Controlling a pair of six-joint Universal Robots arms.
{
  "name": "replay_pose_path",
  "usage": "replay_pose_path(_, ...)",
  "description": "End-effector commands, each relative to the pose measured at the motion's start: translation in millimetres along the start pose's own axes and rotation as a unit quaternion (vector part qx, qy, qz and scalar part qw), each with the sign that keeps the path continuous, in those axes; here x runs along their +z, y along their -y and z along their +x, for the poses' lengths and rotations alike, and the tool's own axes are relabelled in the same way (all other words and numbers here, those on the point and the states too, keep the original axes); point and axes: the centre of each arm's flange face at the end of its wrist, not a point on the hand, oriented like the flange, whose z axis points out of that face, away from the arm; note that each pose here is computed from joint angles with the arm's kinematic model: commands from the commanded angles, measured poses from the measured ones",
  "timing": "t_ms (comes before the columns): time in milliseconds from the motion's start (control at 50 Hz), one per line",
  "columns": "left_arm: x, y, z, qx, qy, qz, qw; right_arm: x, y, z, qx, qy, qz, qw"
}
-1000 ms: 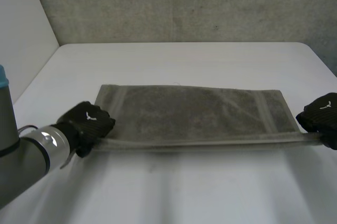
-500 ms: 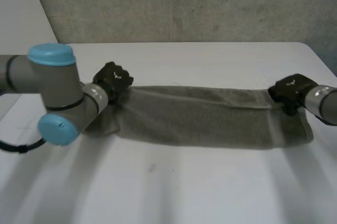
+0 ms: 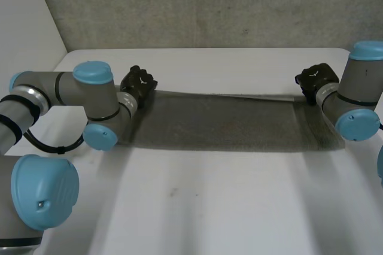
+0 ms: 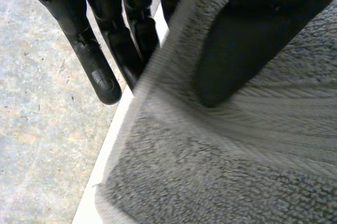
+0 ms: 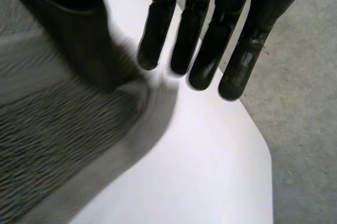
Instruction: Fold the towel.
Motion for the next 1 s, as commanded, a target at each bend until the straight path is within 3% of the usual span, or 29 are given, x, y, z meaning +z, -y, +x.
replay_pose_path(20, -3, 14, 3, 0.001, 0.000, 0.014, 1.000, -4, 15, 15, -0.007, -0.029, 0.008, 1.000)
replay_pose_path(140, -13, 38, -14, -0.005, 0.015, 0.028, 0.999, -25, 48, 47, 0.041, -0.055, 0.048, 0.996)
replay_pose_path(280, -34, 51, -31, -0.053, 0.015, 0.013, 0.998, -54, 54, 51, 0.071, -0.015, 0.057, 0.996)
replay_pose_path(440, -83, 58, -33, -0.181, -0.022, -0.011, 0.983, -89, 10, 31, 0.093, 0.061, -0.012, 0.994)
replay_pose_path(660, -116, 63, -35, -0.294, -0.037, 0.006, 0.955, -102, -34, 3, 0.121, 0.123, -0.064, 0.983)
replay_pose_path(1000, -126, 65, -36, -0.316, -0.034, 0.010, 0.948, -87, -54, -5, 0.114, 0.110, -0.061, 0.986)
